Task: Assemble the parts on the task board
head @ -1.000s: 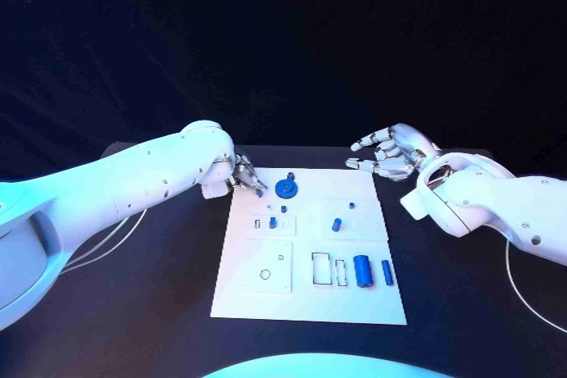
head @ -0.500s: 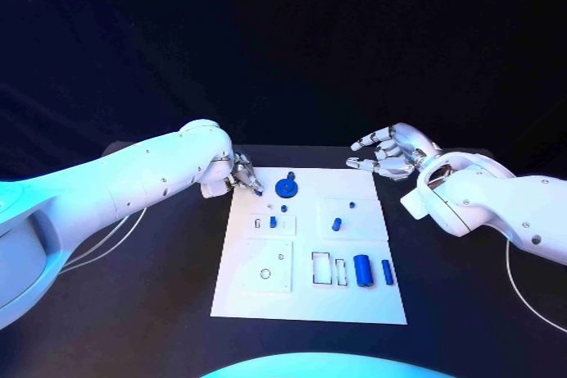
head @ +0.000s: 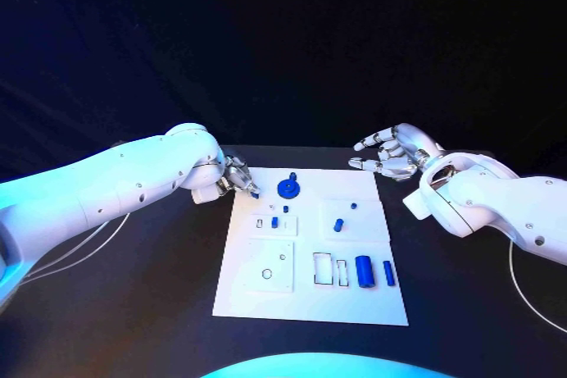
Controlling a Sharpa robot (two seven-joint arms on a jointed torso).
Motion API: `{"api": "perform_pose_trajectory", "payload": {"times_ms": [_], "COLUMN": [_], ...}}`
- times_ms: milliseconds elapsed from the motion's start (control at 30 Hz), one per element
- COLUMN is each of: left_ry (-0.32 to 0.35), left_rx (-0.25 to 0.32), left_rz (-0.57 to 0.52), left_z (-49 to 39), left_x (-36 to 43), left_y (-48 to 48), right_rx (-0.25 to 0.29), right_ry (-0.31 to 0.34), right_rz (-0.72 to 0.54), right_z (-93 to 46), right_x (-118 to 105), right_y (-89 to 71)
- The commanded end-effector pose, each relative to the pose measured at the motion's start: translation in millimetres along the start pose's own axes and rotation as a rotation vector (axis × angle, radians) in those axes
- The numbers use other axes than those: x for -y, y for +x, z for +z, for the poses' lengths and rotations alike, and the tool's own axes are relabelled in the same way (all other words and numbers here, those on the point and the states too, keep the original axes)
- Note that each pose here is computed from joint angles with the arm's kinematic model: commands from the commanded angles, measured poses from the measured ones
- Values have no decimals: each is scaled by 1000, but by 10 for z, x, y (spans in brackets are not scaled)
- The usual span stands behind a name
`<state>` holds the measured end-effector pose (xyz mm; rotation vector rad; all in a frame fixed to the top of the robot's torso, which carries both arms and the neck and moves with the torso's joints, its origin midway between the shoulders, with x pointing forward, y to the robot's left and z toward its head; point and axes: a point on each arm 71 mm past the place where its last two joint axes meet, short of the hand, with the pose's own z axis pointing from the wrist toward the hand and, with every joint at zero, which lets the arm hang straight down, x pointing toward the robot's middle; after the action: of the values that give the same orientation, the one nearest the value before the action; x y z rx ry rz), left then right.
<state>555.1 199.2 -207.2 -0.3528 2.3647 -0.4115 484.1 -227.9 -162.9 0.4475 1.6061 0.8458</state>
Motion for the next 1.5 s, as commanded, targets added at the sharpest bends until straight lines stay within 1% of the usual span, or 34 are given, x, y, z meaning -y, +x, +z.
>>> {"api": "perform_pose_trajectory", "payload": {"times_ms": [33, 167, 267, 400, 500, 567, 667, 800, 933, 1133, 1500], "left_ry": [41, 60, 72, 81, 84, 85, 86, 86, 84, 79, 68], "left_rx": [16, 19, 23, 33, 39, 39, 35, 22, 16, 21, -5], "left_rz": [-48, -49, -41, -17, -3, 2, 9, 22, 48, 88, 131], "left_z": [-67, -162, -212, -257, -274, -276, -271, -248, -225, -208, -193], "left_x": [32, 25, 32, 29, 22, 21, 20, 19, 17, 19, 12], "left_y": [25, 77, 120, 197, 251, 274, 336, 446, 531, 587, 641], "right_rx": [-12, -12, -12, -12, -11, -11, -11, -12, -12, -12, -12], "right_ry": [-15, -13, -13, -12, -11, -11, -11, -11, -10, -10, -11], "right_rz": [-9, -9, -10, -10, -10, -11, -11, -11, -11, -11, -11], "right_z": [-2, -4, -5, -6, -7, -7, -7, -7, -8, -10, -11], "right_x": [-8, -3, 0, 6, 9, 10, 11, 12, 15, 17, 20], "right_y": [7, 2, 0, -4, -6, -6, -6, -6, -7, -8, -8]}}
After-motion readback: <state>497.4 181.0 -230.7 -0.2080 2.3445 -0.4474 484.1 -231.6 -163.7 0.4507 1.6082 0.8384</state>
